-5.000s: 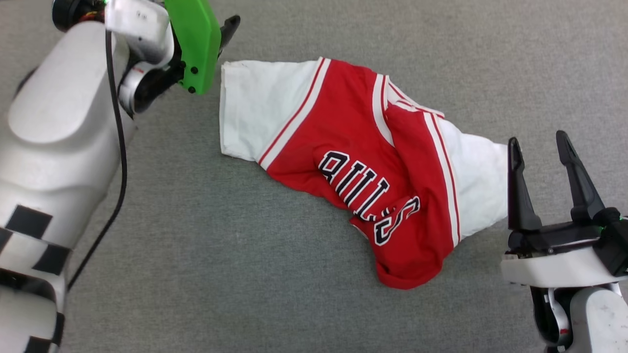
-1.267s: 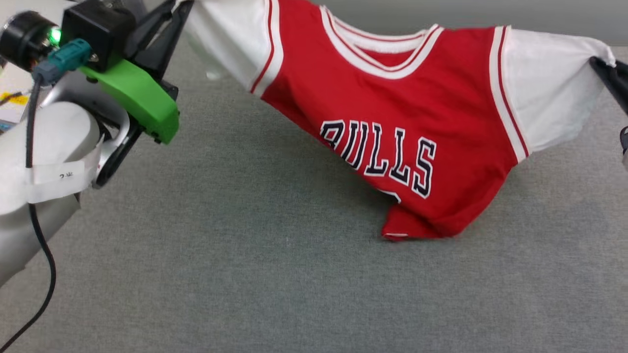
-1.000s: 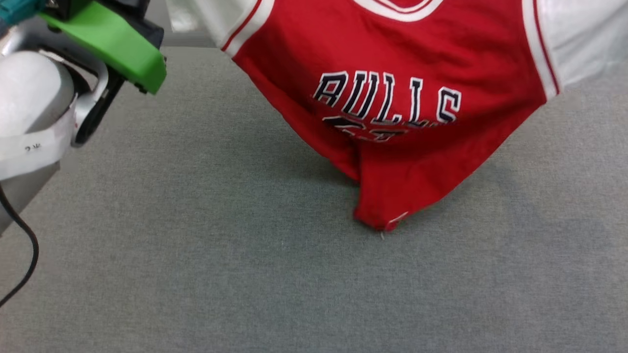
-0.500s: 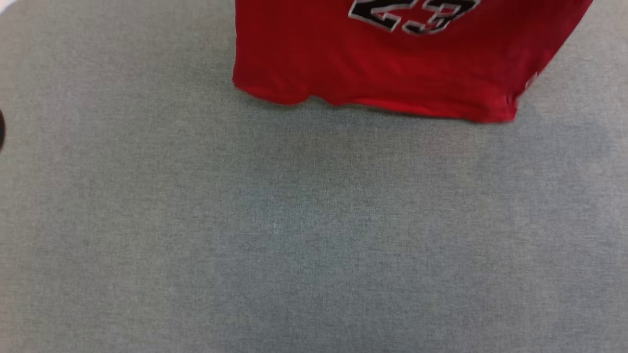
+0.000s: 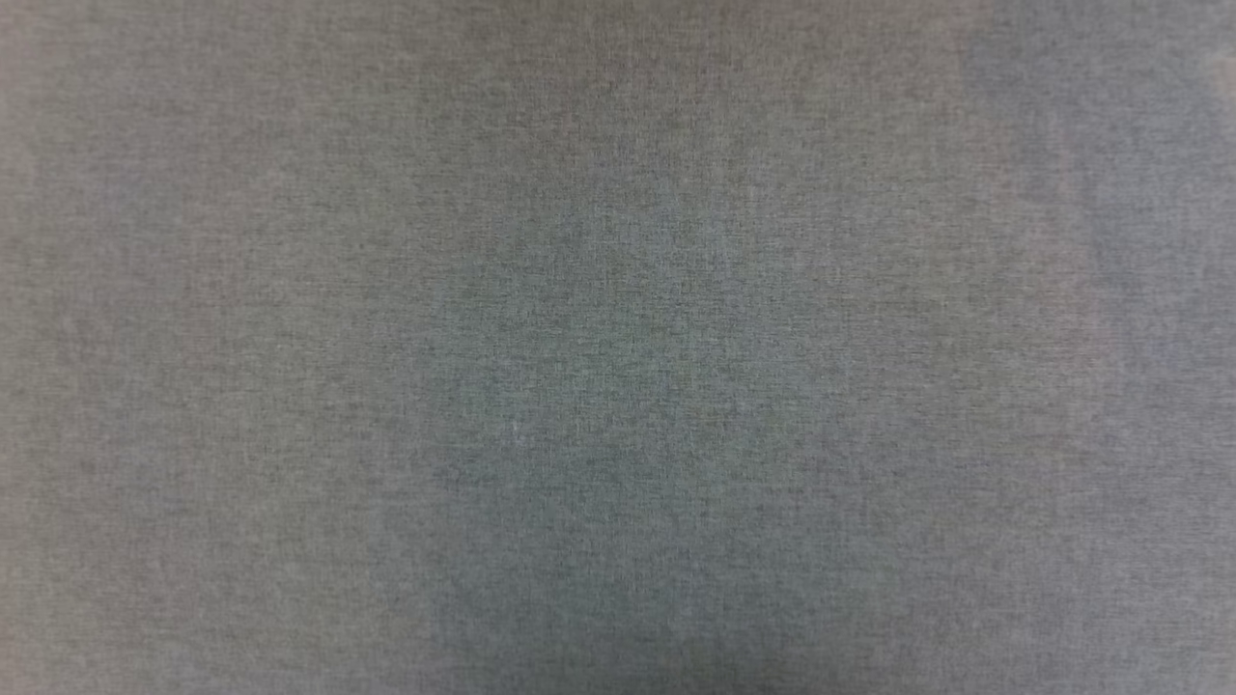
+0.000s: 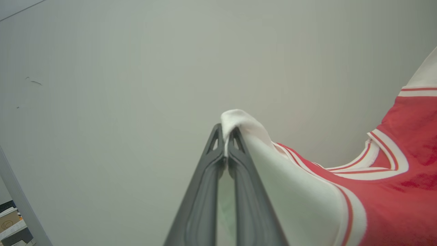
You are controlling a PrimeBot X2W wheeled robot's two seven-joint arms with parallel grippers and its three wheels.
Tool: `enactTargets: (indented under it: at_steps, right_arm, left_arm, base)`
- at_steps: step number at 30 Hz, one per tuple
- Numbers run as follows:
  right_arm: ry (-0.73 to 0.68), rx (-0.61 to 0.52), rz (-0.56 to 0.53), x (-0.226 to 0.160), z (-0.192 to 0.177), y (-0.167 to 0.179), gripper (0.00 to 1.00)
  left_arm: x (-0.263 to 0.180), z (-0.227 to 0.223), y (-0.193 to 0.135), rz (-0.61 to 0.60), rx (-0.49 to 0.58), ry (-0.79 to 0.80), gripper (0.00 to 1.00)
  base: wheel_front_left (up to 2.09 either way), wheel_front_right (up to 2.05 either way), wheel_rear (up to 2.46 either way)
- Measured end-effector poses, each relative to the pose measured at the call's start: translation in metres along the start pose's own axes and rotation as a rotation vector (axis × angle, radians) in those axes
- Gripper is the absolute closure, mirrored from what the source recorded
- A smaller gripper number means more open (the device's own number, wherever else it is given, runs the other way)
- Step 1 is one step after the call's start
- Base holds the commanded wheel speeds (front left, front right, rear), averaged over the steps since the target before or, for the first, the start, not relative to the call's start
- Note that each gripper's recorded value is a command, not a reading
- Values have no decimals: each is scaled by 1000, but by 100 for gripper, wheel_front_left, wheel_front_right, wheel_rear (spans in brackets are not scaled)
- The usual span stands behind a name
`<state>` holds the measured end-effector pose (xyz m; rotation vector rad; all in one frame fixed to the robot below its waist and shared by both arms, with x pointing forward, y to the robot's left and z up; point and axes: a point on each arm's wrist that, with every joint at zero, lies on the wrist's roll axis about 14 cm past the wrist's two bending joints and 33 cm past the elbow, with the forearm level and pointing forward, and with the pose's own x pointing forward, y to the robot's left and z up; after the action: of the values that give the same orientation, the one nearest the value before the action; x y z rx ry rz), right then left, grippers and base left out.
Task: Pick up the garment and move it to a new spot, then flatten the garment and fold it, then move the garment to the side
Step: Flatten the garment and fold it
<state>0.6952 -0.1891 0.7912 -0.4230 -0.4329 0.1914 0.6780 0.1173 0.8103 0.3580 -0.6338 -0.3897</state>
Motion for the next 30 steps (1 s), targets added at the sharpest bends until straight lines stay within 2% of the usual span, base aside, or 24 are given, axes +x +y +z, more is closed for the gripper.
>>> enactTargets:
  at_steps: [7, 13, 21, 30]
  right_arm:
    - [52, 45, 39, 12, -44, 25, 100]
    - [98, 89, 114, 2, -85, 59, 100]
    - [173, 206, 237, -47, -123, 107, 100]
    - [293, 349, 336, -140, -141, 142, 100]
  left_arm:
    - [-4, -46, 0, 14, -33, 62, 100]
    - [-31, -103, -20, -9, -91, 182, 100]
    - [-89, -131, -47, 1, -225, 263, 100]
    - [-201, -144, -90, 17, -348, 437, 100]
  base:
    - [0, 0, 0]
    - [0, 0, 0]
    - [0, 0, 0]
    - [0, 0, 0]
